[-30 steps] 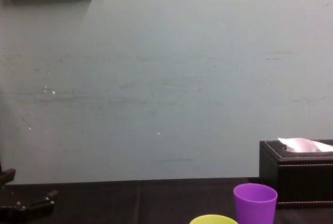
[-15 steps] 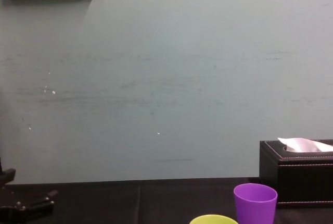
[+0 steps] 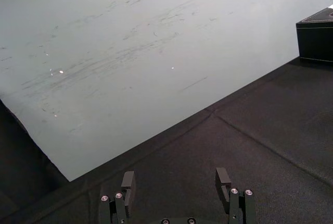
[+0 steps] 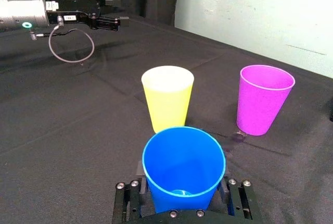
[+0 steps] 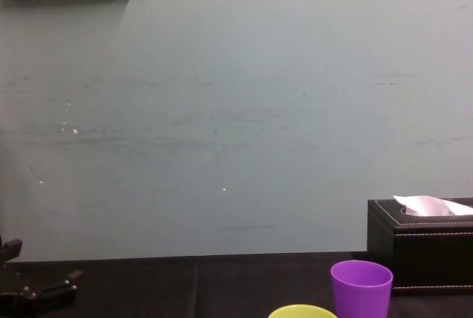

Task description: Stack the three plastic cups sequentially using one hand.

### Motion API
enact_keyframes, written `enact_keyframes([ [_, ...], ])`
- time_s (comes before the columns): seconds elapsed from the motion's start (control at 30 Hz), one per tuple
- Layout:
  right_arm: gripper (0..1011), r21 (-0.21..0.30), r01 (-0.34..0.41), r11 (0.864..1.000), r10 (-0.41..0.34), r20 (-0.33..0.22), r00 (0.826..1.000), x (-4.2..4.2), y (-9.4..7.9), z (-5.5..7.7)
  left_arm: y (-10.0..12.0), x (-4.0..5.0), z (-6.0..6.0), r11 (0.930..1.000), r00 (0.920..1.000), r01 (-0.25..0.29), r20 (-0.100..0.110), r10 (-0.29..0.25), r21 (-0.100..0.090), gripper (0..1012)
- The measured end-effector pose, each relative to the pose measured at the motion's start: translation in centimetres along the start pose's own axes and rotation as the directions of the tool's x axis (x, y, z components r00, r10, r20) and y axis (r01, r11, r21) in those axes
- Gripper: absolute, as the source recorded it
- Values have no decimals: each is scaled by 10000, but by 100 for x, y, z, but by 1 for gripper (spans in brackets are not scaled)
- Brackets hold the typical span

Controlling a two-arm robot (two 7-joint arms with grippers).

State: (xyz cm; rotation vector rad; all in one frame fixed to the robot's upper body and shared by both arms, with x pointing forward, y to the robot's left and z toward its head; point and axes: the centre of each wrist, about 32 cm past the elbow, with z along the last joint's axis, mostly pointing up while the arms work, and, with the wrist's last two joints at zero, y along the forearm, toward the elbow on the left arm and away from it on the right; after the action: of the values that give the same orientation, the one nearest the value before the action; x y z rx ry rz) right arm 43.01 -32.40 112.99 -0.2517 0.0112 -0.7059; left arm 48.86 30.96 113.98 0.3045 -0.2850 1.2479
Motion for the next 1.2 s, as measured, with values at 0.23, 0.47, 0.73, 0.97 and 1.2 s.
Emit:
enact_keyframes([
  [0.23,726,11,-4,10000,4,0,10000,0,-3,2,0,0,0,10000,10000,0,0,0,0,1010],
  [0.47,722,14,-5,10000,5,-3,10000,0,-5,3,0,0,0,10000,10000,-1,1,1,0,1010],
  [0.73,722,73,137,9999,-137,46,9999,-9,-14,25,0,0,0,10000,10000,0,0,0,0,1010],
  [0.97,722,100,473,9988,-476,309,9984,-21,-46,174,0,0,0,10000,10000,0,0,0,0,1010],
  [1.2,722,60,596,9982,-598,506,9969,-2,-41,412,0,0,0,10000,10000,-1,0,1,0,1010],
])
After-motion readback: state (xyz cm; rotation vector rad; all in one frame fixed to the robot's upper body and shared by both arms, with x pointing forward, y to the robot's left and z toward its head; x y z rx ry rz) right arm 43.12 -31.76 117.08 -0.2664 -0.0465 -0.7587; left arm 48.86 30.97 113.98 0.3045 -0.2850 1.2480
